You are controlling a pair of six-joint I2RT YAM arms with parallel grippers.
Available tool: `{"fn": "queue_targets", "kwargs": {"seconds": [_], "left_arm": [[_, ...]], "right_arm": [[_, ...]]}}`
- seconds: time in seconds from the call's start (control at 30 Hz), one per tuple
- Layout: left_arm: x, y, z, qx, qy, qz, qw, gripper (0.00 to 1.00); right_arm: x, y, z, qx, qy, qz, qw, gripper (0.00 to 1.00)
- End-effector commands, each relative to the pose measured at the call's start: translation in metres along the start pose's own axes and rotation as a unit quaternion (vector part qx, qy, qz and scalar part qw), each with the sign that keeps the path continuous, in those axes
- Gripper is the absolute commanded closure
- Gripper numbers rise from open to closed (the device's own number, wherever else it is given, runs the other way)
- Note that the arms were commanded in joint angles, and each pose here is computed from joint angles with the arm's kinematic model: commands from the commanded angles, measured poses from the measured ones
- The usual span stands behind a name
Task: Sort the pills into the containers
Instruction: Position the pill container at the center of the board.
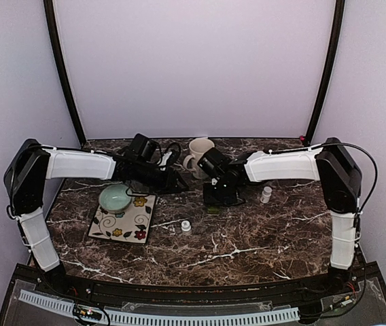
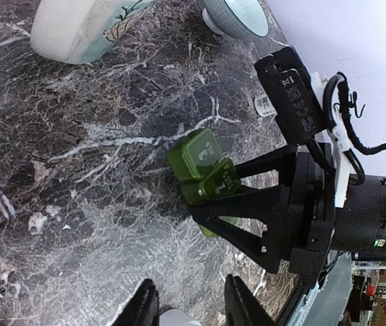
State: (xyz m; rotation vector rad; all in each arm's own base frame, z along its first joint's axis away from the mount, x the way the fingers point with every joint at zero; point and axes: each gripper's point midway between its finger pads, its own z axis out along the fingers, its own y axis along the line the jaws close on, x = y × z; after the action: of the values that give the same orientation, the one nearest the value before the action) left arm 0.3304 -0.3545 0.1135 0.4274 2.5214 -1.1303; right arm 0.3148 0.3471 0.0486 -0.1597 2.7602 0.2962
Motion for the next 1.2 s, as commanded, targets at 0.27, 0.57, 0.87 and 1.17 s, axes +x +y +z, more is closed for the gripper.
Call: {"fn": "queue_targets", "kwargs": {"seconds": [0.27, 0.57, 0.87, 1.17], "left_arm": [[-0.018, -0.007, -0.021, -0.017, -0.043, 0.004, 0.999, 0.66], [-0.015, -0.005, -0.023, -0.024, -0.040, 0.002, 0.999, 0.66], [-0.017, -0.004, -0.030, -0.039, -0.045, 0.006, 0.998, 0.65], [-0.022, -0.009, -0.029, -0.039, -0.034, 0.021, 0.998, 0.62]], "right_arm": [[-0.009, 0.000, 0.020, 0.051, 0.020, 0.075, 0.996, 0.97], [-0.007, 0.013, 0.015, -0.001, 0.016, 0.069, 0.997, 0.60], [-0.029, 0.030, -0.022, -0.054, -0.034, 0.035, 0.997, 0.39], [-0.039, 0.014, -0.055, -0.039, -0.081, 0.030, 0.995, 0.39]]}}
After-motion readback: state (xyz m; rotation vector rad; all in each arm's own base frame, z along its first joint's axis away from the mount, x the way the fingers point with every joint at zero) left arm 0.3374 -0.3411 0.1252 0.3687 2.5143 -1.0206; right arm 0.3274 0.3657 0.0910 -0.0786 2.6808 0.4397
